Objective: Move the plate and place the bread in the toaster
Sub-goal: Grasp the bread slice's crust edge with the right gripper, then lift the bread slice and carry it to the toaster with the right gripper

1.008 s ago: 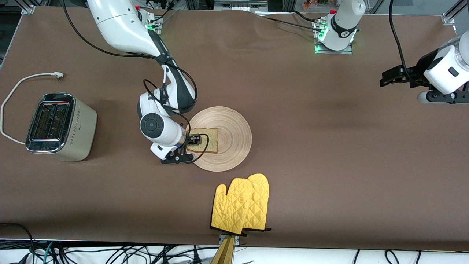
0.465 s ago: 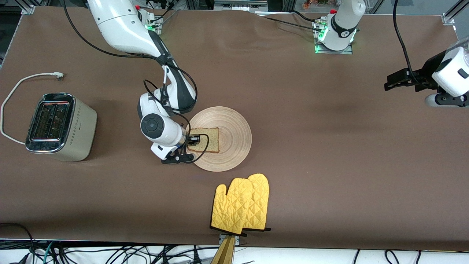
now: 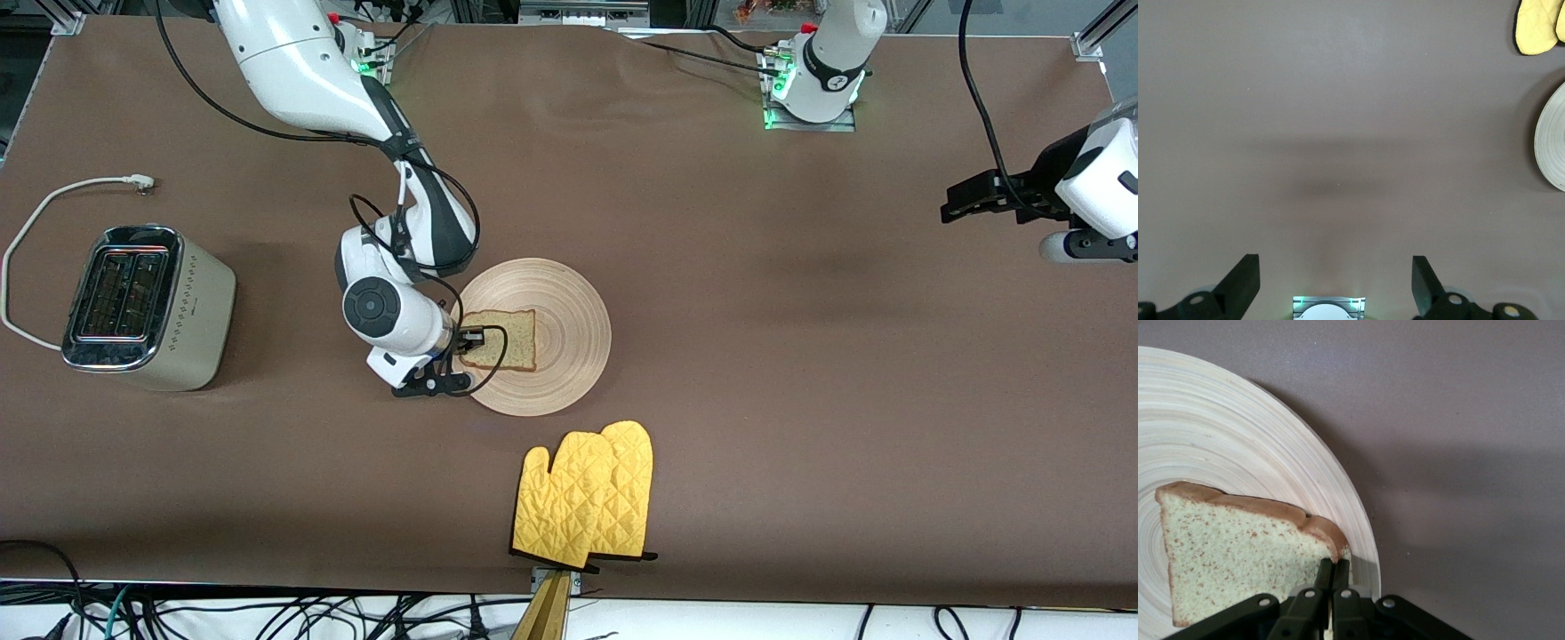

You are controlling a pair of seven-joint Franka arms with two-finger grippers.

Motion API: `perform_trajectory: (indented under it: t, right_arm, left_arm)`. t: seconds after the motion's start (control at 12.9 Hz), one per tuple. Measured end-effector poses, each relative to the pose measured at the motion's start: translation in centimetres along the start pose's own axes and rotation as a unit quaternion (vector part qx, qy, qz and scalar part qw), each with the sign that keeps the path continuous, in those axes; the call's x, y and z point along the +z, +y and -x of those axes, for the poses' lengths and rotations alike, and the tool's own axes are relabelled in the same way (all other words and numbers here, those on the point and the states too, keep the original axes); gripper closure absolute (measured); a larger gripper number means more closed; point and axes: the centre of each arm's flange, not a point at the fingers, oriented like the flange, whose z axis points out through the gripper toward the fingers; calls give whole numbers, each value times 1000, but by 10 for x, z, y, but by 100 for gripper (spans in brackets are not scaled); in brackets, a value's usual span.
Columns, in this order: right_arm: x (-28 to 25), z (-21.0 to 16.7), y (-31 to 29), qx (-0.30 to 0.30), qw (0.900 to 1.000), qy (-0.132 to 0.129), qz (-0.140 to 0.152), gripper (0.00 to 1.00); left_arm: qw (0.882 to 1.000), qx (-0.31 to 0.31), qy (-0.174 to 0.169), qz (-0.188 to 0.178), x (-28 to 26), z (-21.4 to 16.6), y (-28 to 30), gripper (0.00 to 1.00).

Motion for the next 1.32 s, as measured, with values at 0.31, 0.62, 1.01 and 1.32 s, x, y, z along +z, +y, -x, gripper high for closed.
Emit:
perform_trajectory:
  t: [0.31, 0.62, 1.01, 1.32]
  right_arm:
    - [-3, -1, -1, -1, 1000, 3, -1, 97]
    - [-38, -4, -4, -3, 1000, 12, -7, 97]
    - [-104, 6, 16, -1, 1000, -12, 13, 97]
    - [-180, 16, 70, 22, 999, -26, 34, 97]
  left_arm:
    - [1000, 3, 13, 0, -1, -5, 4, 0]
    - [1000, 3, 16, 1, -2, -5, 4, 0]
    - [1000, 3, 16, 1, -2, -6, 4, 0]
    - [1000, 3, 16, 1, -2, -6, 4, 0]
